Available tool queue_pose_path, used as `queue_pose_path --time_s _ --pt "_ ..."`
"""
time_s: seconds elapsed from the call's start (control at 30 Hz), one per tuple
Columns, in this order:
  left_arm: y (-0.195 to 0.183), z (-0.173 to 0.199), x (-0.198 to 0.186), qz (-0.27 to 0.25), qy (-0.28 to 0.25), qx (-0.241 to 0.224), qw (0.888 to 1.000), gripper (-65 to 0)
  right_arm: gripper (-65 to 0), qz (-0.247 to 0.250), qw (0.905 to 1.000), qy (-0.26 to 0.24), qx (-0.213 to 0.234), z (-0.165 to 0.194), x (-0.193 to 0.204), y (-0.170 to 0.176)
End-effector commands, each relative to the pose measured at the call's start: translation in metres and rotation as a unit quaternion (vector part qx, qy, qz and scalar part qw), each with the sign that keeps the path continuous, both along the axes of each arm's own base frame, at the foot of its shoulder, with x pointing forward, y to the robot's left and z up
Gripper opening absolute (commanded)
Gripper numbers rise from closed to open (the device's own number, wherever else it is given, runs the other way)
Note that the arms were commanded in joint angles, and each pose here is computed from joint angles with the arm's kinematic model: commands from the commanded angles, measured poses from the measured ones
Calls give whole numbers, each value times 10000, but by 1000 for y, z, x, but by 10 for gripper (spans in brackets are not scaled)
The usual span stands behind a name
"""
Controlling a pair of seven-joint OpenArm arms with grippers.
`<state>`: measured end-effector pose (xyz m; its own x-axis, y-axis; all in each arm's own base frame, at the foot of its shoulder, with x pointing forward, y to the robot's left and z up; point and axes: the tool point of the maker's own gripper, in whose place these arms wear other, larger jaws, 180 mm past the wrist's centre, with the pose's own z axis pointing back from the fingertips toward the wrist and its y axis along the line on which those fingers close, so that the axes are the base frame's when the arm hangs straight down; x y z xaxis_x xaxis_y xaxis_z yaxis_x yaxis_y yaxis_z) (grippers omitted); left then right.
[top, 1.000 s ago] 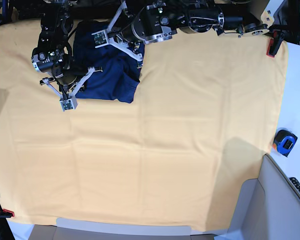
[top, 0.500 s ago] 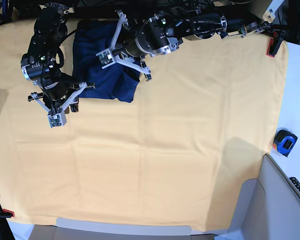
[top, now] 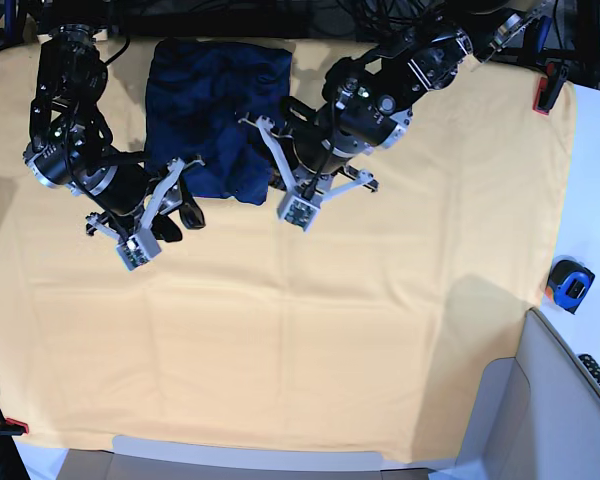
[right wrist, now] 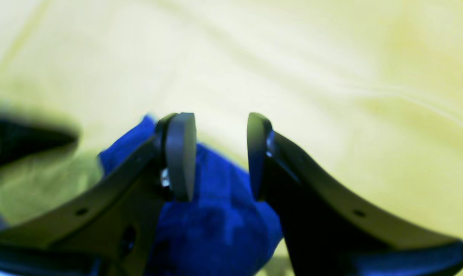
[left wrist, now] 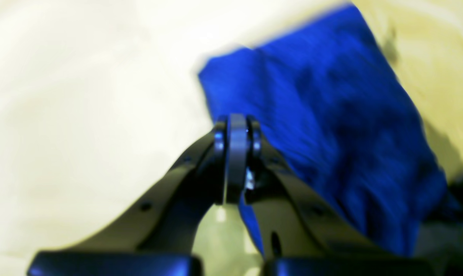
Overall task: Fold the T-shirt properly
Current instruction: 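Press and square the shirt's sides with both grippers, then release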
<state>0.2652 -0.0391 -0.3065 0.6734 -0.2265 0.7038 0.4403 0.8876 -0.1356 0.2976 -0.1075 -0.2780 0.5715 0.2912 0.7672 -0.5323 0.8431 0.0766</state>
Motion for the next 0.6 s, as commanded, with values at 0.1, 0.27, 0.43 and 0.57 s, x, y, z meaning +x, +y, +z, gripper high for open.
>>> queue_pose_path --time_s 0.1,0.27,0.43,0.57 --pt "3 10 9 143 -151 -121 9997 -650 -526 496 9979 41 -410 -5 -10 3" --pt "2 10 8 120 -135 -118 9998 -650 -617 687 9955 259 -599 -18 -21 2" --pt "3 5 3 132 -58 -113 9998 -650 -617 582 9920 866 -716 -44 -23 -5" --pt "3 5 3 132 -50 -113 9998 -650 -618 621 9905 1066 -607 -57 -16 5"
